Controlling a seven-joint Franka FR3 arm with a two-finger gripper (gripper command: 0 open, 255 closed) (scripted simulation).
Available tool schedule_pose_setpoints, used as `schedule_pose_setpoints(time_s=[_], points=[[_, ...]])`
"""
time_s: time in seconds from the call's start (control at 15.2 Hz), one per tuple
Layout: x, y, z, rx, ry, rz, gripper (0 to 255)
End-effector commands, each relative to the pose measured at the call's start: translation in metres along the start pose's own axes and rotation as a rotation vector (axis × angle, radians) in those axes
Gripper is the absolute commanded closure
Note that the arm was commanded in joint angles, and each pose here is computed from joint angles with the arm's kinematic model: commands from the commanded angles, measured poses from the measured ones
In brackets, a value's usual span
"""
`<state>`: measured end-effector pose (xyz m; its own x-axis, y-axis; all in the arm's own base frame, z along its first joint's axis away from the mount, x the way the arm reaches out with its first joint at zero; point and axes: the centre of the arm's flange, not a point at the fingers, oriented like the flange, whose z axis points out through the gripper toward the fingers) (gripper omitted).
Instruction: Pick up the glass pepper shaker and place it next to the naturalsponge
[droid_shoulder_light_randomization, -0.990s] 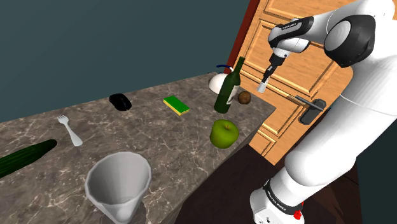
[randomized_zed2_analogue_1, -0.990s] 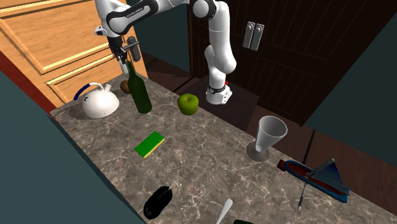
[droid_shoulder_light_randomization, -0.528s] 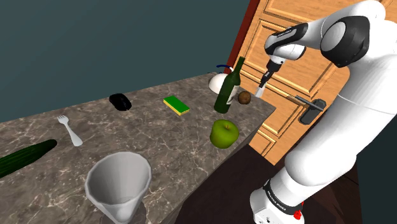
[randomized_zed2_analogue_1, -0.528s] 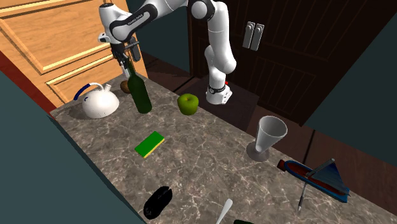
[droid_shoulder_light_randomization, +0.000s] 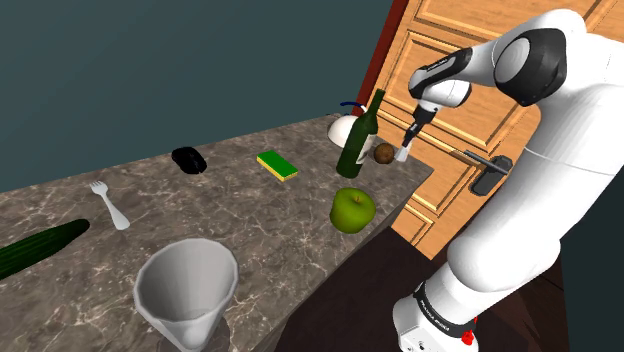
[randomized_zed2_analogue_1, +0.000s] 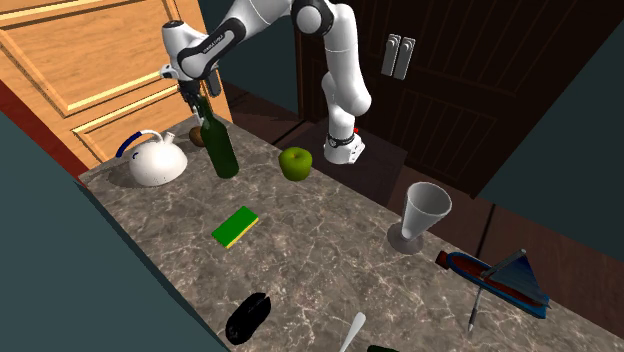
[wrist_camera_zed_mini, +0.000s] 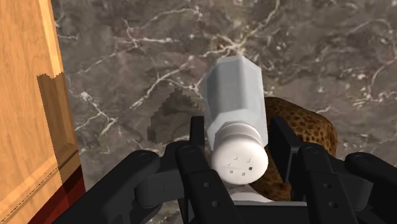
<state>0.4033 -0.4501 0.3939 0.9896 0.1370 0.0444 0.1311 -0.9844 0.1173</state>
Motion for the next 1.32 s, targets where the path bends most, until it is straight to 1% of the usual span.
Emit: schedule_pose_setpoints(time_s=[0.0, 0.2, 0.73, 0.79, 1.12, 1.25], points=[[-0.001, 0.000, 0.010, -0.001, 0.000, 0.000, 255], [-0.001, -0.002, 0.027, -0.001, 0.000, 0.000, 255], [-0.001, -0.002, 0.027, -0.001, 0.000, 0.000, 255], [-0.001, -0.002, 0.027, -0.001, 0.000, 0.000, 0], [-0.001, -0.002, 0.027, -0.001, 0.000, 0.000, 0], [-0.001, -0.002, 0.001, -0.001, 0.000, 0.000, 0]])
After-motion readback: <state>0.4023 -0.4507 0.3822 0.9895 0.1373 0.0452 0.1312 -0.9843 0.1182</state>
